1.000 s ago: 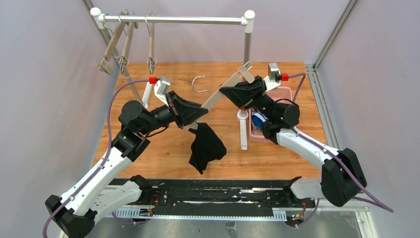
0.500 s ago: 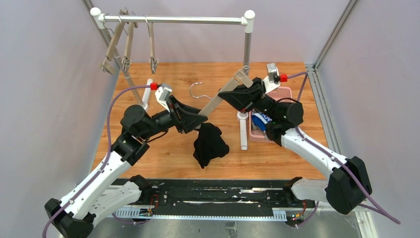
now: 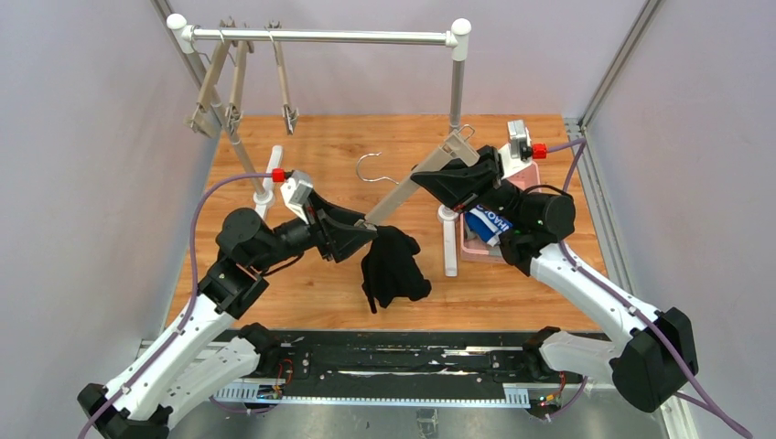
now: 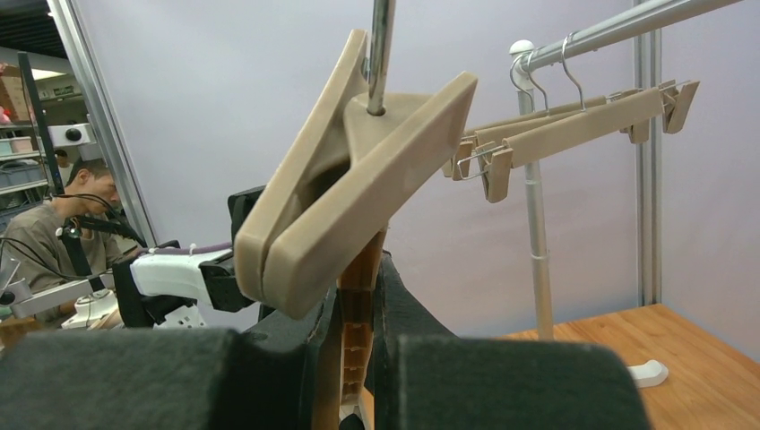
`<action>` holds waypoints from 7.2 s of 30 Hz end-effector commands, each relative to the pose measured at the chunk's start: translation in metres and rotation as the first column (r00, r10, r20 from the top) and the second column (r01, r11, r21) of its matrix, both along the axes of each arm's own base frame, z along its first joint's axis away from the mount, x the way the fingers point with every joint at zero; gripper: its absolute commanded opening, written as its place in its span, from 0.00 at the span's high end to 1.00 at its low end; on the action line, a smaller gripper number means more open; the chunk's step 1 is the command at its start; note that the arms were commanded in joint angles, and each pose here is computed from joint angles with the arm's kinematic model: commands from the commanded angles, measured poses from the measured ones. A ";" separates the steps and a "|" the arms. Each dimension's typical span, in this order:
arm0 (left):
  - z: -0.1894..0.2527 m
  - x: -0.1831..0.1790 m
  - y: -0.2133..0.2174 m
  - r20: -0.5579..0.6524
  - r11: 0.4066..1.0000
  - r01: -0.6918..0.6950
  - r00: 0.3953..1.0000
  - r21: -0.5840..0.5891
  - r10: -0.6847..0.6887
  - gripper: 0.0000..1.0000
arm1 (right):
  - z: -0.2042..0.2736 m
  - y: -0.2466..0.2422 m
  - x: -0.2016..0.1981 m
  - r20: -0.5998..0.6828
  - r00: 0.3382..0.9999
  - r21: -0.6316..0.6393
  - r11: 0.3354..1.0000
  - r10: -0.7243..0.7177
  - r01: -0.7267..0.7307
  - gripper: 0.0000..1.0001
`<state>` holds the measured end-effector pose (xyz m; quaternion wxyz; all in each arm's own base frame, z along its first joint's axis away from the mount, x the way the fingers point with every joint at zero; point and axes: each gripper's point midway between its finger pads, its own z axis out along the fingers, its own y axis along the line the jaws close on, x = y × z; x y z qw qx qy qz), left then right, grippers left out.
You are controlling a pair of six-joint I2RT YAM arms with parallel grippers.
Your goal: Remove the underwear clipped to the hanger
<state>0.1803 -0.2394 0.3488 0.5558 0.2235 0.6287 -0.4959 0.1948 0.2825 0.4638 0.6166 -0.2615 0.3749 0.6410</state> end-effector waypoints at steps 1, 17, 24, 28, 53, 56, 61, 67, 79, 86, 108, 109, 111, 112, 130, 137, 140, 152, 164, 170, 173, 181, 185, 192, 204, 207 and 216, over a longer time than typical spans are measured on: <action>0.000 -0.013 -0.011 0.015 0.994 0.108 0.994 -0.021 -0.107 0.42 | 0.010 -0.003 -0.006 0.040 0.999 0.035 0.999 -0.011 0.009 1.00; 0.014 -0.020 -0.011 0.097 0.991 0.134 0.987 -0.018 -0.132 0.87 | 0.002 -0.001 -0.003 0.022 1.000 0.011 1.000 -0.011 0.011 1.00; 0.056 -0.026 -0.003 0.196 0.991 0.123 0.974 -0.057 -0.110 0.45 | -0.001 -0.001 -0.004 0.021 1.000 -0.020 1.000 -0.023 0.024 1.00; 0.070 -0.027 -0.005 0.220 0.989 0.135 0.968 -0.061 -0.118 0.42 | 0.000 -0.001 -0.005 0.023 1.000 -0.023 0.999 -0.022 0.022 1.00; 0.029 0.005 -0.035 0.088 0.984 0.177 0.980 0.019 -0.178 1.00 | 0.005 0.007 -0.009 0.023 1.000 -0.001 1.000 0.021 -0.021 1.00; 0.027 0.005 -0.037 0.073 0.982 0.186 0.980 0.019 -0.187 1.00 | 0.004 0.007 -0.009 0.021 1.000 0.000 1.000 0.023 -0.023 1.00; 0.039 0.001 -0.030 0.095 0.987 0.162 0.982 -0.007 -0.161 1.00 | -0.003 0.006 -0.006 0.002 1.000 -0.010 1.000 0.001 -0.001 0.77; 0.045 -0.002 -0.007 0.112 0.998 0.048 0.992 0.041 -0.052 1.00 | -0.028 0.004 -0.003 -0.021 0.998 -0.110 0.992 -0.065 0.062 0.37; 0.007 0.022 0.064 -0.034 0.876 -0.299 0.941 0.379 0.336 1.00 | -0.181 -0.019 -0.009 -0.008 0.919 -0.702 0.657 -0.394 0.276 0.34; -0.003 0.041 0.074 -0.058 0.812 -0.365 0.898 0.455 0.436 1.00 | -0.291 -0.019 -0.045 -0.015 0.913 -0.915 0.375 -0.407 0.152 0.32; 0.017 0.099 0.066 -0.013 0.712 -0.464 0.833 0.527 0.553 1.00 | -0.415 0.009 -0.059 -0.124 0.877 -0.989 0.129 -0.464 -0.071 0.28; 0.019 0.100 0.065 -0.011 0.714 -0.463 0.835 0.525 0.550 1.00 | -0.420 0.008 -0.060 -0.128 0.872 -0.990 0.111 -0.472 -0.086 0.28; 0.022 0.102 0.063 -0.002 0.714 -0.463 0.838 0.525 0.546 1.00 | -0.430 0.006 -0.064 -0.142 0.868 -0.990 0.085 -0.476 -0.115 0.28; 0.024 0.104 0.064 0.002 0.711 -0.466 0.837 0.527 0.548 1.00 | -0.434 0.004 -0.065 -0.148 0.859 -0.989 0.074 -0.490 -0.128 0.28; 0.080 0.138 0.064 0.083 0.641 -0.559 0.784 0.526 0.615 1.00 | -0.333 -0.028 -0.031 0.035 0.782 -0.985 0.109 -0.622 0.131 1.00; 0.084 0.160 0.048 0.059 0.628 -0.533 0.787 0.567 0.614 1.00 | -0.214 -0.096 0.013 0.249 0.566 -0.863 0.085 -0.786 0.498 1.00; 0.079 0.168 0.046 0.056 0.611 -0.543 0.772 0.576 0.633 1.00 | -0.177 -0.130 0.027 0.298 0.452 -0.813 0.024 -0.841 0.582 1.00; 0.091 0.189 0.040 0.051 0.609 -0.581 0.745 0.539 0.665 1.00 | -0.104 -0.227 0.089 0.382 0.068 -0.672 -0.227 -0.922 0.705 1.00; 0.100 0.206 0.055 -0.008 0.633 -0.604 0.720 0.485 0.694 1.00 | -0.166 -0.256 0.154 0.332 0.059 -0.743 -0.223 -0.941 0.631 1.00; 0.105 0.202 0.053 -0.010 0.654 -0.595 0.736 0.466 0.677 1.00 | -0.219 -0.255 0.172 0.296 0.105 -0.803 -0.188 -0.949 0.565 1.00; 0.112 0.201 0.055 -0.002 0.657 -0.607 0.733 0.447 0.680 1.00 | -0.243 -0.243 0.178 0.257 0.155 -0.837 -0.140 -0.954 0.528 1.00; 0.121 0.203 0.062 0.020 0.648 -0.629 0.724 0.430 0.690 1.00 | -0.291 -0.224 0.164 0.149 0.252 -0.911 -0.033 -0.956 0.411 0.32; 0.120 0.200 0.059 0.015 0.663 -0.615 0.738 0.426 0.674 1.00 | -0.297 -0.221 0.150 0.116 0.271 -0.913 0.005 -0.955 0.409 0.31; 0.121 0.193 0.058 0.024 0.685 -0.602 0.758 0.410 0.652 1.00 | -0.290 -0.209 0.128 0.048 0.323 -0.893 0.104 -0.945 0.437 0.30; 0.139 0.178 0.066 0.046 0.700 -0.628 0.755 0.341 0.655 1.00 | -0.303 -0.203 0.113 0.045 0.354 -0.895 0.120 -0.934 0.430 0.29; 0.142 0.173 0.064 0.037 0.718 -0.618 0.766 0.321 0.642 1.00 | -0.305 -0.202 0.113 0.046 0.359 -0.897 0.120 -0.932 0.426 0.29; 0.156 0.190 0.069 0.083 0.674 -0.669 0.726 0.314 0.682 1.00 | -0.302 -0.196 0.110 0.054 0.392 -0.889 0.135 -0.918 0.438 0.28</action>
